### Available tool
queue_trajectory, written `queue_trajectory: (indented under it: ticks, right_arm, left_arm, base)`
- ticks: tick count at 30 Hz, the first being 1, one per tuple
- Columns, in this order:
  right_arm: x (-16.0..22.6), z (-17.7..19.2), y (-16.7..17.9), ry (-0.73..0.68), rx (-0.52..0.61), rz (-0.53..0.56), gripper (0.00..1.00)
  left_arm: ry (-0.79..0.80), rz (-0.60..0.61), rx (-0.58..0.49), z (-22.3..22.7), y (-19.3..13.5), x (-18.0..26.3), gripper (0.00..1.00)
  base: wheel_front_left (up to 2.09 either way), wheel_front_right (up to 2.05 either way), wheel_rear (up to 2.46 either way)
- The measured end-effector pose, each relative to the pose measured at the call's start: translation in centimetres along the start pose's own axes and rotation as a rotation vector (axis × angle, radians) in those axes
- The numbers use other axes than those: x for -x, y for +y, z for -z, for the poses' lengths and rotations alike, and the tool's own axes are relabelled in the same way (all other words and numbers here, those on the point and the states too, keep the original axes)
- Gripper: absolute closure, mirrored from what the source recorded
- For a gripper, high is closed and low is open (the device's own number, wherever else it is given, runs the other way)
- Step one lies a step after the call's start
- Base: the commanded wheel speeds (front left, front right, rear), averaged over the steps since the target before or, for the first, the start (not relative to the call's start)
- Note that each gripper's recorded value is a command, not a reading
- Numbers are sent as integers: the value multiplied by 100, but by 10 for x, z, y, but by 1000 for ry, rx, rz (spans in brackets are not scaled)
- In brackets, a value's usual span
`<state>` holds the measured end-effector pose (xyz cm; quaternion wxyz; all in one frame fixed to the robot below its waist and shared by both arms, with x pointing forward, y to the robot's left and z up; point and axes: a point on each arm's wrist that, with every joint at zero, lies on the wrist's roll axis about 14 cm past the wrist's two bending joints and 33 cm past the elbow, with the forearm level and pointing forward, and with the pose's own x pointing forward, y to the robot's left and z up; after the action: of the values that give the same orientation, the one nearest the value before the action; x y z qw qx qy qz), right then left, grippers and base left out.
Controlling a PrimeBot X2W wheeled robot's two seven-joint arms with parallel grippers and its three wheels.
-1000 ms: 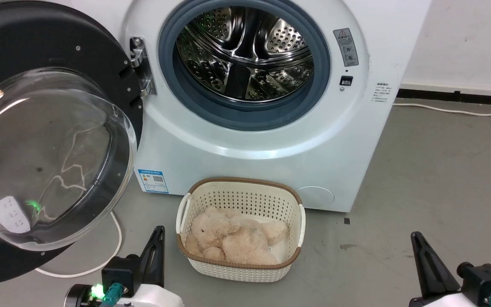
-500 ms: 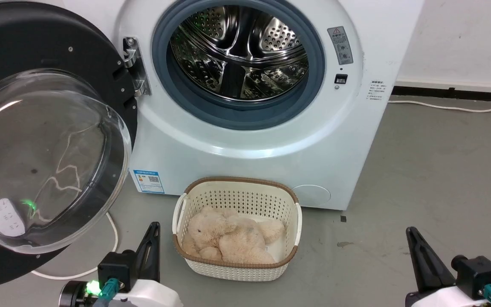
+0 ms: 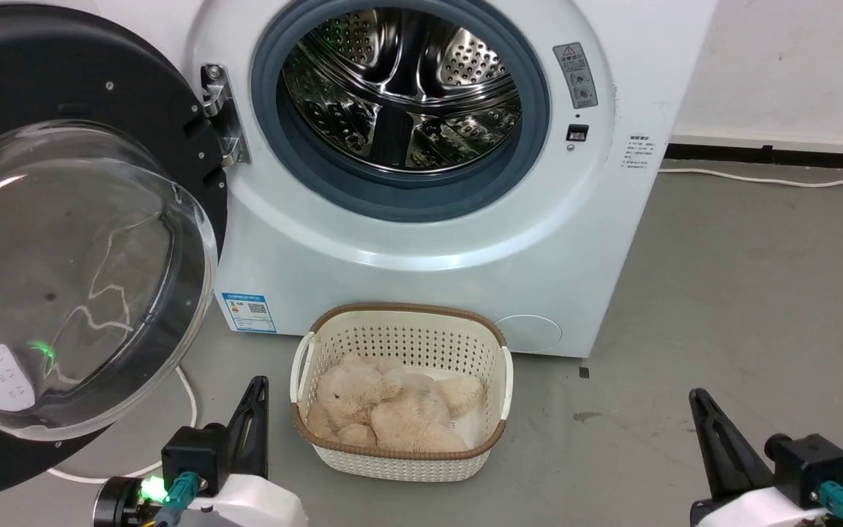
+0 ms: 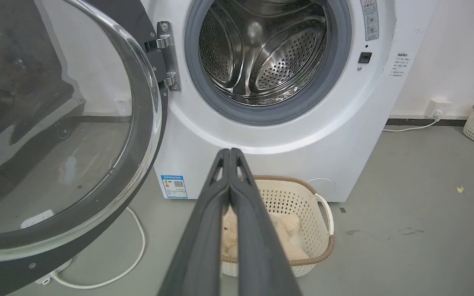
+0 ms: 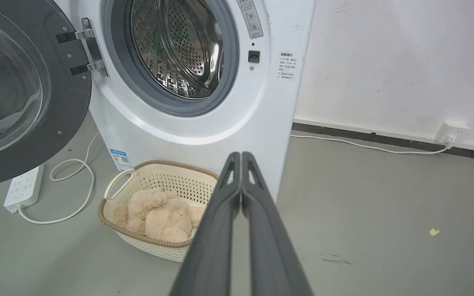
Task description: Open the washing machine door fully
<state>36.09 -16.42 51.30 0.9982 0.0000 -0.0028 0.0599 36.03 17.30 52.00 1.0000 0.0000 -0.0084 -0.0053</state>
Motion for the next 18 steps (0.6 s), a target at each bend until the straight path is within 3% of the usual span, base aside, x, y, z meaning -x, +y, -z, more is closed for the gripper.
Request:
queue_trajectory:
  ticks: [18]
  right_arm:
    - [-5, -4, 1, 13, 20, -5, 100]
  left_arm:
    - [10, -3, -20, -3, 1, -6, 100]
  base:
    - [0, 0, 0]
